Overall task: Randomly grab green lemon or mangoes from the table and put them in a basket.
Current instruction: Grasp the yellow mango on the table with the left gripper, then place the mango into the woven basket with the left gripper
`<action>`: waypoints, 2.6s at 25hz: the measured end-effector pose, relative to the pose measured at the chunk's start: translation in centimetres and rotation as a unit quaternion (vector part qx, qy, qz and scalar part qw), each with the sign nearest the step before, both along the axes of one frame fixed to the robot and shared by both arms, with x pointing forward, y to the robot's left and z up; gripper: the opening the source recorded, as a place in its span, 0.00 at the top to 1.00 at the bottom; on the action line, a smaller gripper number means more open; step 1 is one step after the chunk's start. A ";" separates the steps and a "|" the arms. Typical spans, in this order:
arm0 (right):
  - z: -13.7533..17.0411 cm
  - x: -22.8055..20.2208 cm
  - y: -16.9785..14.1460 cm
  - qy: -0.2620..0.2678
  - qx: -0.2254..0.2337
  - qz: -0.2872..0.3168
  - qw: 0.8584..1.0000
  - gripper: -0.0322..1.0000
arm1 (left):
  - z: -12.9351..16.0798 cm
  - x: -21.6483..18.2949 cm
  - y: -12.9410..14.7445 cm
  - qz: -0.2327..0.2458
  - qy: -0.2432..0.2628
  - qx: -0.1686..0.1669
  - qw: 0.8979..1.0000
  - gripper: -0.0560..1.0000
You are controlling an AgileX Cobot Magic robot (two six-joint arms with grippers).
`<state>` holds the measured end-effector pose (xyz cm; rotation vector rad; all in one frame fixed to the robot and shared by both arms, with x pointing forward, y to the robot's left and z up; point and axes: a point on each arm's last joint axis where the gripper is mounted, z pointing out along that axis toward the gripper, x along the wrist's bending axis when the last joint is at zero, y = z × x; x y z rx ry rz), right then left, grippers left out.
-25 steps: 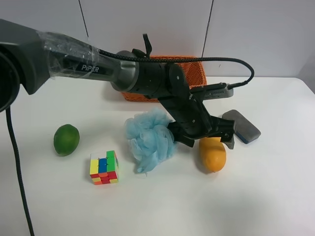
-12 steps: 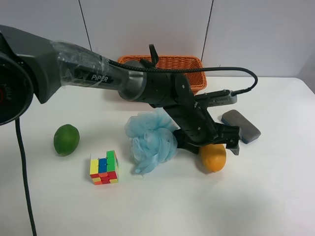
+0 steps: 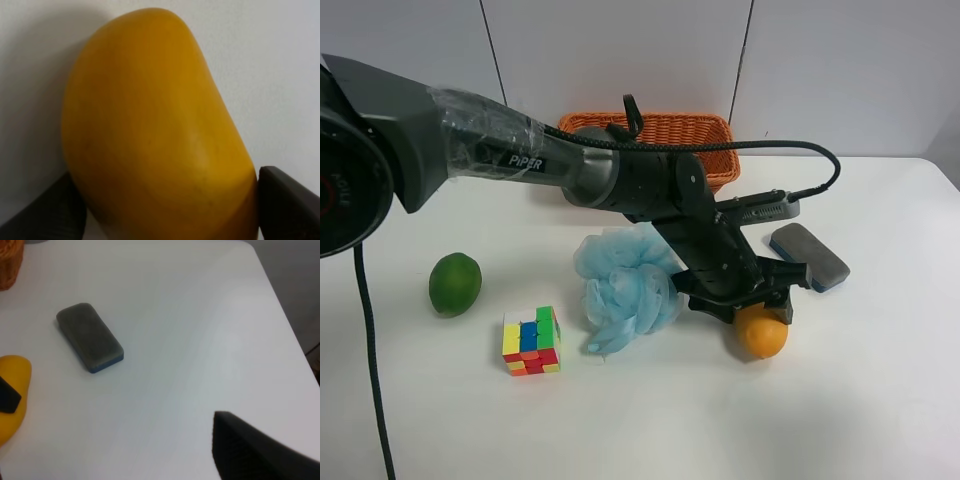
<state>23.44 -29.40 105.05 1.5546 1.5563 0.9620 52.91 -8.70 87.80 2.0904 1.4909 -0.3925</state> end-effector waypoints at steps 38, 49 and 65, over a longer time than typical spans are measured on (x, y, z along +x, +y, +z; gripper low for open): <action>0.0 0.0 0.0 0.000 0.000 0.000 1.000 0.18 | 17.1 18.4 14.1 0.083 -0.333 0.057 0.938 0.32; 0.0 0.0 0.0 0.000 0.000 0.000 1.000 0.18 | 7.5 20.3 14.7 0.086 -0.217 0.087 0.968 0.32; 0.0 0.0 0.0 0.000 0.000 0.000 1.000 0.18 | 7.8 20.1 14.6 0.090 -0.212 0.079 0.970 0.04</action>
